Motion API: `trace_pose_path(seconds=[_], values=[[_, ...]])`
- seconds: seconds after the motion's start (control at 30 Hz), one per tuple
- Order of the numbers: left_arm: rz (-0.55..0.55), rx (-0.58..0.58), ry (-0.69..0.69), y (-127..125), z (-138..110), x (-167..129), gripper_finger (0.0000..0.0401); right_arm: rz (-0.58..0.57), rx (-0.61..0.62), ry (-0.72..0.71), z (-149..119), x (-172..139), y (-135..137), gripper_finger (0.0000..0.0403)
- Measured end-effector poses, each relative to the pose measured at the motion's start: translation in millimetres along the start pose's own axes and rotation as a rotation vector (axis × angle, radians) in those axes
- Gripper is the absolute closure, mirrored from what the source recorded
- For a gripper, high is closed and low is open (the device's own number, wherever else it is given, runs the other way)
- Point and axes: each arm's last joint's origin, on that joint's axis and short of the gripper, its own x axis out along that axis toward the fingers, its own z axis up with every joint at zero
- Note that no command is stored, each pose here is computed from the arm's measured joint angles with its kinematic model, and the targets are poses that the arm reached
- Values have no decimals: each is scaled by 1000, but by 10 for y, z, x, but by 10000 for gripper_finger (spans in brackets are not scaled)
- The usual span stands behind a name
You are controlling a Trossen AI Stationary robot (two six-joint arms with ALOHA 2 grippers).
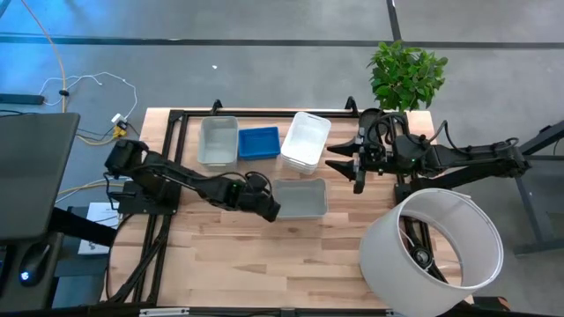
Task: Stack baskets by color
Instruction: Stack the bottom gray bin on the top gray bin
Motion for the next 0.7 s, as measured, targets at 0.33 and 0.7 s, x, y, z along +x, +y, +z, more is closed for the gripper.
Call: trace_pose_path(seconds=[0.33,0.7], values=[[-50,-17,51,-32,7,75,210,-3,-2,9,-9,0,-3,201],[-79,17,80,-32,41,67,391,-28,-5,12,-18,5,-11,201]])
